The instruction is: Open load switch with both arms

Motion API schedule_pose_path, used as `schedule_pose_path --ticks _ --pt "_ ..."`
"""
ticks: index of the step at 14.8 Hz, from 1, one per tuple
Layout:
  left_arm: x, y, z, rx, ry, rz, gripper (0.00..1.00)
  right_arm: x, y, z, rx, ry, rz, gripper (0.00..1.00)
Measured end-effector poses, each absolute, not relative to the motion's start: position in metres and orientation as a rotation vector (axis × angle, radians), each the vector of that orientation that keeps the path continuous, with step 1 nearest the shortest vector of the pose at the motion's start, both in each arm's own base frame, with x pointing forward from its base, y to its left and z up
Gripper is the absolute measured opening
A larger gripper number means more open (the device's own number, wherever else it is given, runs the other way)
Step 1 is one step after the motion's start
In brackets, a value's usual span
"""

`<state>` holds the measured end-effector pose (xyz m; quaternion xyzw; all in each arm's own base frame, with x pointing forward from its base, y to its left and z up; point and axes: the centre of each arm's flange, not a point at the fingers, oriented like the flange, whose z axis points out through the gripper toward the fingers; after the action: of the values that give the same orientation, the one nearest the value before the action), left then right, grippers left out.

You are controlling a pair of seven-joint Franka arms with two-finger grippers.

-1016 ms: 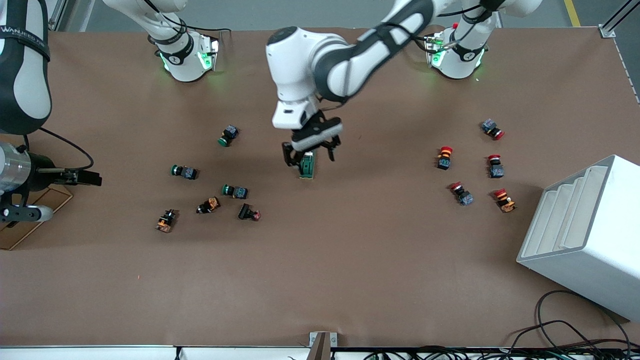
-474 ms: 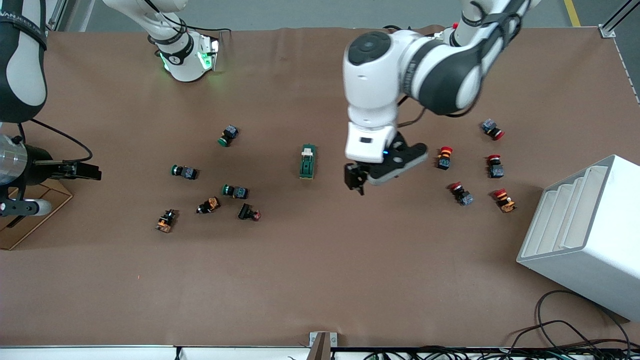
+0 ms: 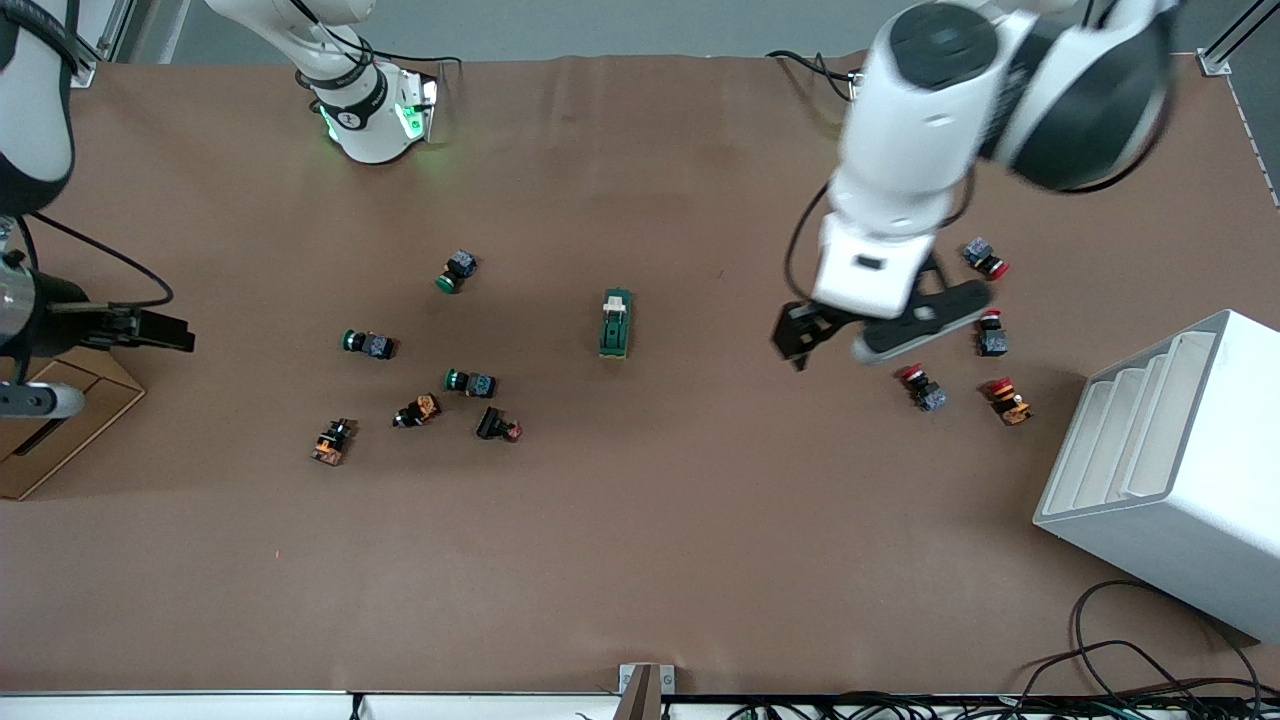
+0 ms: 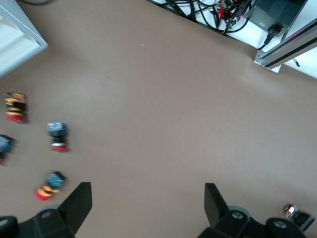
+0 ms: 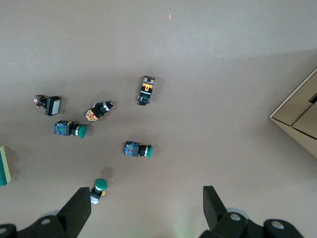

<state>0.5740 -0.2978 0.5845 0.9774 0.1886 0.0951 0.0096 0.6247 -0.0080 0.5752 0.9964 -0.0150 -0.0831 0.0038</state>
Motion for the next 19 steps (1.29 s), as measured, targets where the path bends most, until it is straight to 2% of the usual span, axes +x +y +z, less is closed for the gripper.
schedule_pose_path --ticks 5,9,13,19 --pt "0.564 -0.182 0.653 3.048 0.346 0.183 1.0 0.595 -0.011 0.586 3.114 -0.063 -0.23 1.0" --pt "0.543 -0.114 0.676 3.091 0.173 0.065 1.0 0.57 -0.018 0.593 3.112 -0.088 -0.229 1.0" --pt "0.524 -0.08 0.681 3.112 0.14 -0.023 1.0 0.552 -0.017 0.613 3.119 -0.089 -0.189 1.0" --pt "0.495 -0.058 0.691 3.122 0.02 -0.01 1.0 0.513 -0.018 0.662 3.124 -0.098 -0.112 1.0"
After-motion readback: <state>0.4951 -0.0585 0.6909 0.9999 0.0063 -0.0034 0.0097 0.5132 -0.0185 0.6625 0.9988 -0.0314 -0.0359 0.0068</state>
